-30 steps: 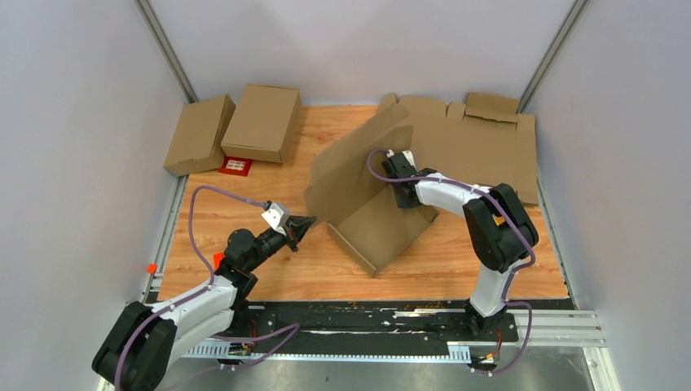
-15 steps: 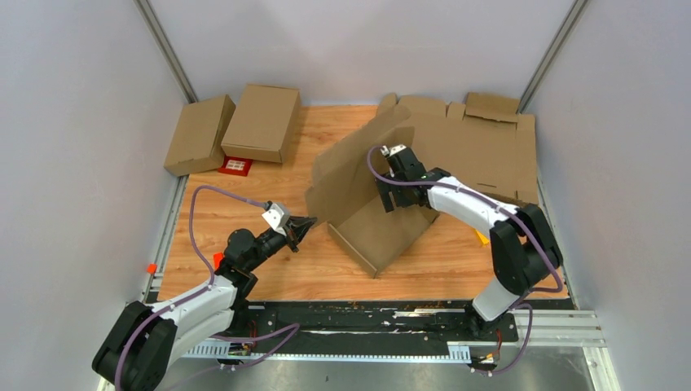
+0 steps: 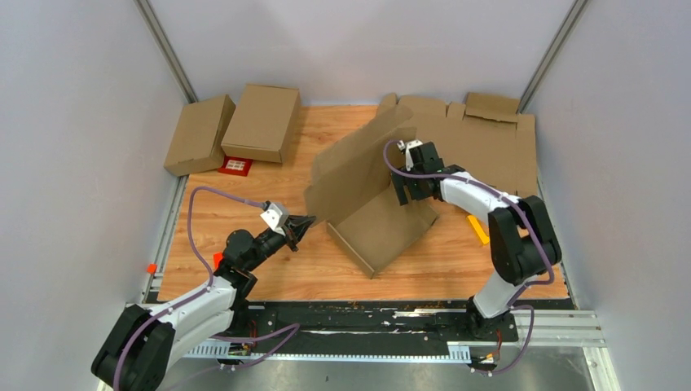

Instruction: Fold the paper box

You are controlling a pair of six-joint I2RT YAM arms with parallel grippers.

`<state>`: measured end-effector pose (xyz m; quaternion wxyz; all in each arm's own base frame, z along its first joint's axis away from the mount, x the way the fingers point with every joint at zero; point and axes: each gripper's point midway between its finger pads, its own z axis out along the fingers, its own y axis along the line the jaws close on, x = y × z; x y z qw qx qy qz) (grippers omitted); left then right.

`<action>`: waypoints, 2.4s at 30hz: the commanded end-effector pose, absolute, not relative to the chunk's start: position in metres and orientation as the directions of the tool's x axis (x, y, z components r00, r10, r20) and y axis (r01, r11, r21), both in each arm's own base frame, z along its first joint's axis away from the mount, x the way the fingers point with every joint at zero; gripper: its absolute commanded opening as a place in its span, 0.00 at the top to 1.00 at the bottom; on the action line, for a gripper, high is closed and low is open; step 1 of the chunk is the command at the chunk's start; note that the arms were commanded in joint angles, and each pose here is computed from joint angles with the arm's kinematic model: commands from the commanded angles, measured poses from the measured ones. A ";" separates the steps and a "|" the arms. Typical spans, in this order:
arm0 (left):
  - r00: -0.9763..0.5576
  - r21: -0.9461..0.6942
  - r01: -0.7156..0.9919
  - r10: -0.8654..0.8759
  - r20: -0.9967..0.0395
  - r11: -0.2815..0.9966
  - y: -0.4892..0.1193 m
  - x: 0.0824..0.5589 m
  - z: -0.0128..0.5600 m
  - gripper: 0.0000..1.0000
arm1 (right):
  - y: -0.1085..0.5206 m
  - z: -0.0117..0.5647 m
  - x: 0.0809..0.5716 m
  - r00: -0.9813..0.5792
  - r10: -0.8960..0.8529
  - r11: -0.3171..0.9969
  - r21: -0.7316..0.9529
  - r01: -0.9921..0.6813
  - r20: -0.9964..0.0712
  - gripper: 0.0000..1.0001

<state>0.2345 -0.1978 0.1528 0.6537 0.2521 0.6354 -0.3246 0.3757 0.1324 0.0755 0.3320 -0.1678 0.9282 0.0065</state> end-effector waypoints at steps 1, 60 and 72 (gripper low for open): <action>0.052 -0.055 0.744 -0.140 -0.989 0.666 -0.199 0.238 0.176 0.95 | 0.148 0.071 0.384 -0.704 -0.341 0.921 -0.073 -0.382 -0.623 0.17; 0.046 -0.047 0.648 -0.101 -0.994 0.761 -0.179 0.250 0.167 0.91 | 0.141 0.036 0.318 -0.755 -0.277 0.961 -0.192 -0.201 -0.594 0.93; 0.055 -0.043 0.635 -0.100 -0.993 0.772 -0.175 0.250 0.169 0.91 | 0.153 0.049 0.296 -0.760 -0.255 0.966 -0.127 -0.225 -0.598 0.51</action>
